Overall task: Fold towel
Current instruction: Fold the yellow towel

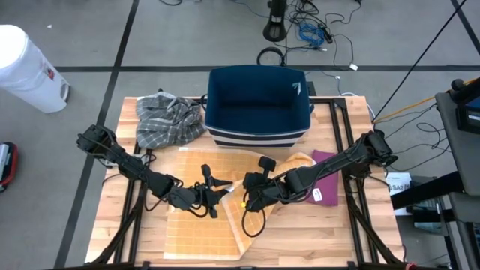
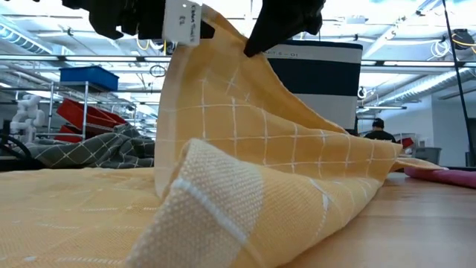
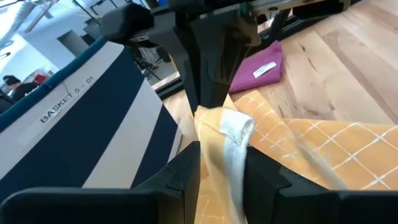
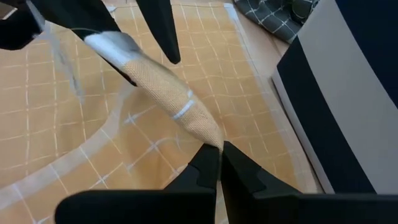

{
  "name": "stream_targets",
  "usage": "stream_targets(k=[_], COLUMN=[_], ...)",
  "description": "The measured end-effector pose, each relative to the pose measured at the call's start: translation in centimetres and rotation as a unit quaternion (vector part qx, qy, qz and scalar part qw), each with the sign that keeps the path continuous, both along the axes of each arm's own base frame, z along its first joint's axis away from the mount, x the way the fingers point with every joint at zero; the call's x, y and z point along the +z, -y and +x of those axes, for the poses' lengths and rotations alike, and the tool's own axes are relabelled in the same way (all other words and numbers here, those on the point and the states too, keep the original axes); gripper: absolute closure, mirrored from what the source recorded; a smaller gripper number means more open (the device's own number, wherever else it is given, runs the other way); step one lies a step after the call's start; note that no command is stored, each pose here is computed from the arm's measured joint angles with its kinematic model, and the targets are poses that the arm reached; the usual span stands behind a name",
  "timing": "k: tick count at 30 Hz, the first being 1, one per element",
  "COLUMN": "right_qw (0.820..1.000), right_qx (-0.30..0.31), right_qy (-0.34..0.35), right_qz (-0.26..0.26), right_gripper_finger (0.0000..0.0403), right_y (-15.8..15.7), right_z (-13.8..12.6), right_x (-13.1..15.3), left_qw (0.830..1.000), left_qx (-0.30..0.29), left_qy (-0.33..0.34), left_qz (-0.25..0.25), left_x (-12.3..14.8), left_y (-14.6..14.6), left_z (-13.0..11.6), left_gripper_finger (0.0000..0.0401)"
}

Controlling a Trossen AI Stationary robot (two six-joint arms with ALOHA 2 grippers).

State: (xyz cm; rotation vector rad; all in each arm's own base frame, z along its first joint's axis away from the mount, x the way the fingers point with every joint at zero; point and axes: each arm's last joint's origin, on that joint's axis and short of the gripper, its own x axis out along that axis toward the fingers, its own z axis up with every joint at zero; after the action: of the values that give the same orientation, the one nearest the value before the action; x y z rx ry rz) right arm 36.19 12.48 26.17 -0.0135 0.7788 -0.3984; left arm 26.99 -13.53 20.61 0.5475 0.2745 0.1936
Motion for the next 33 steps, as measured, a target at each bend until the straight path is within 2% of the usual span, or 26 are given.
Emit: stream_targets(k=[6, 9, 13, 17, 20, 23, 28, 33], right_qw=[1.000, 1.000, 1.000, 0.999, 0.997, 0.993, 0.984, 0.964], right_qx=[-0.001, -0.001, -0.005, -0.004, -0.011, -0.025, -0.052, -0.111], right_qy=[-0.001, -0.003, -0.017, -0.032, -0.056, -0.076, -0.141, -0.210], right_qz=[0.000, -0.001, -0.004, -0.014, -0.055, -0.082, -0.099, -0.121], right_gripper_finger=[0.0403, 0.0403, 0.0403, 0.0394, 0.0364, 0.0317, 0.0240, 0.0213], right_y=[0.0, 0.0, 0.1, 0.0, -0.3, -0.8, -1.5, -1.3], right_z=[0.0, -0.1, -0.3, -0.6, -1.5, -2.5, -4.9, -8.0], right_x=[0.0, 0.0, -0.2, -0.4, -0.6, -0.8, -1.3, -3.0], left_qw=[1.000, 1.000, 1.000, 1.000, 0.999, 0.999, 0.999, 0.999], left_qx=[0.000, -0.004, -0.018, -0.022, -0.028, -0.032, -0.029, -0.028], left_qy=[0.004, 0.004, 0.003, 0.002, 0.002, 0.000, -0.002, -0.002], left_qz=[-0.002, 0.000, 0.016, 0.019, 0.019, 0.020, 0.020, 0.016], left_x=[0.1, 0.1, 0.2, 0.2, 0.2, 0.1, 0.1, 0.0], left_y=[0.0, 0.2, 0.7, 0.9, 1.1, 1.3, 1.3, 1.3], left_z=[0.0, -0.1, -0.3, -0.4, -0.5, -0.6, -0.7, -0.7], left_gripper_finger=[0.0304, 0.0330, 0.0388, 0.0396, 0.0397, 0.0398, 0.0399, 0.0400])
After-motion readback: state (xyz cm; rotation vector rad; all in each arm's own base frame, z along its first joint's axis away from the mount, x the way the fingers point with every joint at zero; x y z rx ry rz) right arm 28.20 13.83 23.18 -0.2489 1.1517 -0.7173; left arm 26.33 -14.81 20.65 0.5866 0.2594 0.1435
